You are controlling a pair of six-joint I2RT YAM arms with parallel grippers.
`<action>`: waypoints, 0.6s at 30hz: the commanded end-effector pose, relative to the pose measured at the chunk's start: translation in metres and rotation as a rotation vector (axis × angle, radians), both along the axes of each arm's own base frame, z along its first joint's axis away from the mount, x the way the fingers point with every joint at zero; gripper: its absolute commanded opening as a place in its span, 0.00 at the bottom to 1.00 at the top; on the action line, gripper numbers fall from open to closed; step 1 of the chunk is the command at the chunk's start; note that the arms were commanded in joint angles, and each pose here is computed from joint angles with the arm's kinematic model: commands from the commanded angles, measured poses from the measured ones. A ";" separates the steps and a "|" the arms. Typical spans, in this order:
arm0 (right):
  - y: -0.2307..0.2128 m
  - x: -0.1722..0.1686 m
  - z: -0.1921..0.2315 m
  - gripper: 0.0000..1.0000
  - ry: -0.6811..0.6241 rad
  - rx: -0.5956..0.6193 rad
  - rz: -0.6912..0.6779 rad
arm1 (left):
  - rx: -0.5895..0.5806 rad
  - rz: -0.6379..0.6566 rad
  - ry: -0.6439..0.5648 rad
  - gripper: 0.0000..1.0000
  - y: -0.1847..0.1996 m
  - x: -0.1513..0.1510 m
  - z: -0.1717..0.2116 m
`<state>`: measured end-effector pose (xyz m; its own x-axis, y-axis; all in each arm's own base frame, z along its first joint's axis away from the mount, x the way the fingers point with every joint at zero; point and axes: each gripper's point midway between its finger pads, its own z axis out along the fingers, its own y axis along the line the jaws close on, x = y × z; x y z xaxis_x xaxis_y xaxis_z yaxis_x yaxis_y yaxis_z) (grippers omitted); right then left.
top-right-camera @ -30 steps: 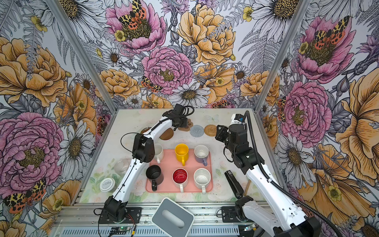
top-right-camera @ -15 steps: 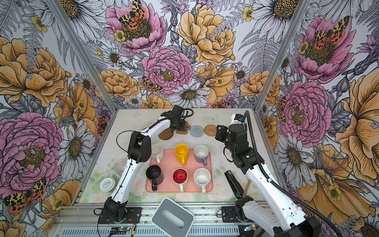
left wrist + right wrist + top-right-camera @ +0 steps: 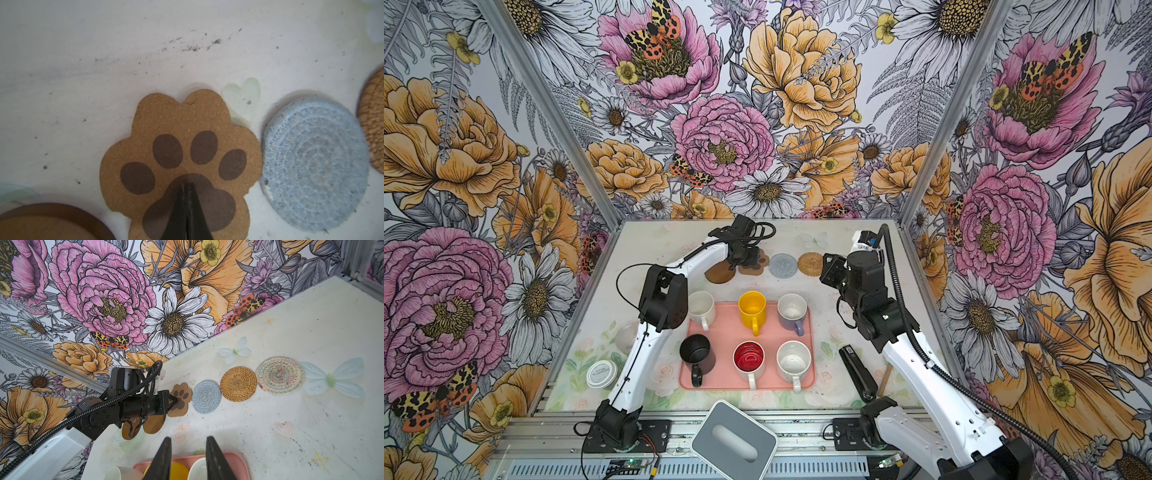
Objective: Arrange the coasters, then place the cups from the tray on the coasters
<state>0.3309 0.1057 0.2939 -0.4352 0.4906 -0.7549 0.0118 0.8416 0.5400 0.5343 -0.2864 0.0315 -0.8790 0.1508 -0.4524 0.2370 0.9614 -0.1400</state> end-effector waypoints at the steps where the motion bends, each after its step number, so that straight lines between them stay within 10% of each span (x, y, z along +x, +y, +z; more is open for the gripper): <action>1: -0.001 0.003 0.004 0.31 -0.018 -0.006 -0.001 | 0.151 -0.035 0.254 0.00 0.023 -0.063 -0.059; 18: 0.006 0.008 0.002 0.31 -0.005 -0.001 0.023 | 0.146 -0.009 0.201 0.00 0.021 -0.050 -0.041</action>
